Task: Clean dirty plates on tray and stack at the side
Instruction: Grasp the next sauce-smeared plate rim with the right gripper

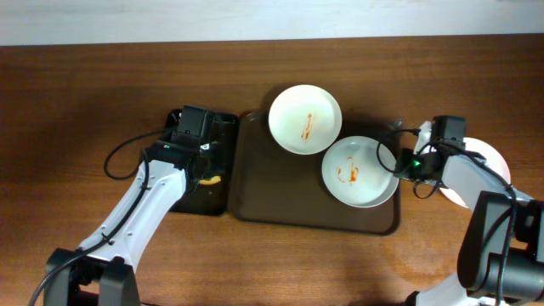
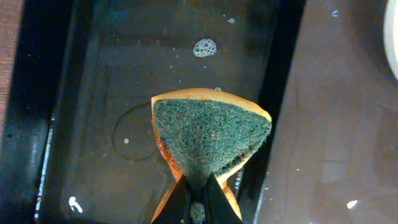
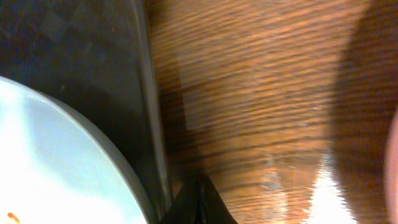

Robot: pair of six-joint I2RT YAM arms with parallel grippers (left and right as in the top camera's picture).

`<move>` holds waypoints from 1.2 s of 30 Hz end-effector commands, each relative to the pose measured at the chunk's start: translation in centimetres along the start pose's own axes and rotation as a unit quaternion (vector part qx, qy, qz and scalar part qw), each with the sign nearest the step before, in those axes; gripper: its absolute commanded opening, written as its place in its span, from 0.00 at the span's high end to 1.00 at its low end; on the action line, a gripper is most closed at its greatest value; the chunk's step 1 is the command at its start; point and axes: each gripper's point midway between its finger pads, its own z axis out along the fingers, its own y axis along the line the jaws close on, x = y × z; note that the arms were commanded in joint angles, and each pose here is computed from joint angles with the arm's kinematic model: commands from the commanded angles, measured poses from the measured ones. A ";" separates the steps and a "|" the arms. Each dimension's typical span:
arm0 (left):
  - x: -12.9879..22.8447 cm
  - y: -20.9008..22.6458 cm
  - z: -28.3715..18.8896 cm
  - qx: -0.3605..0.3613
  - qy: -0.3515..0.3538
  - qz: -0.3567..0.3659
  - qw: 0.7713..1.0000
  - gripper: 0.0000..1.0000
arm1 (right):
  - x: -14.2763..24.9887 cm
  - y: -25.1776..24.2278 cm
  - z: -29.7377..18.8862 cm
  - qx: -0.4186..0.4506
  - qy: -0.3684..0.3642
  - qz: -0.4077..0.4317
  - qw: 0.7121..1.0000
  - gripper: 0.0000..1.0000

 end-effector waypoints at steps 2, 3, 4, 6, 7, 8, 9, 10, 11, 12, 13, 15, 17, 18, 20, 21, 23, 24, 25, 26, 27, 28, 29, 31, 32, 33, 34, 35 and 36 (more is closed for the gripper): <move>0.1 0.0 0.2 0.002 0.004 0.004 1.000 1.00 | -0.7 3.3 0.3 -0.028 -0.013 -0.039 0.999 0.96; 0.1 0.0 0.2 0.002 0.004 0.004 1.000 1.00 | -0.7 3.8 0.3 -0.030 -0.013 -0.045 0.998 0.96; 0.1 0.0 0.2 0.002 0.004 0.004 1.000 1.00 | -0.6 4.5 0.4 -0.034 -0.014 -0.053 0.998 0.96; 0.1 0.0 0.2 0.002 0.004 0.004 1.000 1.00 | -0.6 5.2 0.4 -0.038 -0.015 -0.062 0.997 0.96; 0.1 0.0 0.2 0.002 0.004 0.004 1.000 1.00 | -0.6 5.4 0.4 -0.039 -0.015 -0.065 0.997 0.96; 0.1 0.0 0.2 0.002 0.004 0.004 1.000 1.00 | -0.6 5.5 0.5 -0.039 -0.016 -0.066 0.997 0.96; 0.1 0.0 0.2 0.002 0.004 0.004 1.000 1.00 | -0.6 5.5 0.5 -0.039 -0.016 -0.066 0.997 0.96; 0.1 0.0 0.2 0.003 0.004 0.004 1.000 1.00 | -0.5 5.5 0.5 -0.039 -0.015 -0.066 0.997 0.96; 0.1 0.0 0.2 0.004 0.004 0.004 1.000 1.00 | -0.5 5.6 0.4 -0.043 -0.014 -0.066 0.997 0.96; 0.1 0.0 0.2 0.004 0.004 0.004 1.000 1.00 | -0.4 5.6 0.3 -0.043 -0.013 -0.066 0.997 0.91; 0.1 -0.1 0.2 0.006 0.004 0.004 1.000 1.00 | -0.5 5.6 -0.1 -0.042 -0.014 -0.065 0.997 0.88; 0.1 -1.1 0.2 0.034 0.007 0.008 0.999 1.00 | -1.5 5.6 -2.2 -0.039 -0.024 -0.062 0.997 0.77; -0.2 -2.3 0.0 0.067 0.003 0.030 0.997 1.00 | -2.4 5.5 -4.6 -0.030 -0.032 -0.055 0.998 0.76; -0.4 -2.8 0.0 0.080 -0.002 0.034 0.996 1.00 | -2.5 5.6 -5.7 -0.030 -0.032 -0.054 0.998 0.76; -0.8 -3.6 -0.2 0.096 -0.012 0.037 0.995 1.00 | -0.8 6.9 -7.1 -0.066 0.003 -0.048 0.997 0.76; -0.9 -4.0 -0.2 0.102 -0.013 0.039 0.994 1.00 | 0.4 7.2 -7.1 -0.079 0.029 -0.043 0.995 0.76; -0.9 -4.9 -0.4 0.116 -0.016 0.046 0.992 1.00 | 2.9 6.9 -6.4 -0.076 0.081 -0.005 0.994 0.76; -0.9 -5.4 -0.5 0.124 -0.018 0.053 0.991 1.00 | 4.0 6.8 -5.8 -0.073 0.097 0.013 0.993 0.76; -1.0 -7.0 -0.9 0.151 -0.027 0.080 0.985 1.00 | 5.2 6.7 -5.2 -0.070 0.116 0.023 0.991 0.76; -1.1 -7.8 -1.1 0.165 -0.033 0.093 0.981 1.00 | 5.9 6.7 -4.7 -0.068 0.125 0.026 0.990 0.76; -1.2 -8.8 -1.3 0.176 -0.041 0.102 0.978 1.00 | 6.8 6.8 -4.1 -0.066 0.137 0.040 0.988 0.76; -1.3 -9.4 -1.5 0.181 -0.048 0.108 0.976 1.00 | 7.5 6.9 -3.5 -0.065 0.145 0.046 0.986 0.76; -1.3 -9.9 -1.6 0.185 -0.053 0.113 0.975 1.00 | 8.1 7.1 -3.1 -0.067 0.153 0.043 0.985 0.76; -1.2 -10.5 -1.8 0.190 -0.055 0.119 0.973 1.00 | 9.0 8.3 -2.2 -0.072 0.168 0.029 0.983 0.76; -1.2 -10.6 -1.8 0.190 -0.055 0.119 0.973 1.00 | 9.1 8.5 -1.9 -0.072 0.168 0.022 0.983 0.76; -1.1 -10.6 -1.8 0.190 -0.055 0.120 0.973 1.00 | 9.1 8.8 -1.7 -0.073 0.167 0.018 0.983 0.77; -1.1 -10.6 -1.8 0.190 -0.055 0.120 0.973 1.00 | 9.1 8.9 -1.5 -0.069 0.167 0.022 0.983 0.80; -1.1 -10.6 -1.8 0.190 -0.055 0.120 0.973 1.00 | 9.2 8.8 -1.1 -0.053 0.166 0.035 0.984 0.88; -1.1 -10.6 -1.8 0.190 -0.055 0.120 0.973 1.00 | 9.3 9.0 -0.8 -0.046 0.165 0.035 0.985 0.96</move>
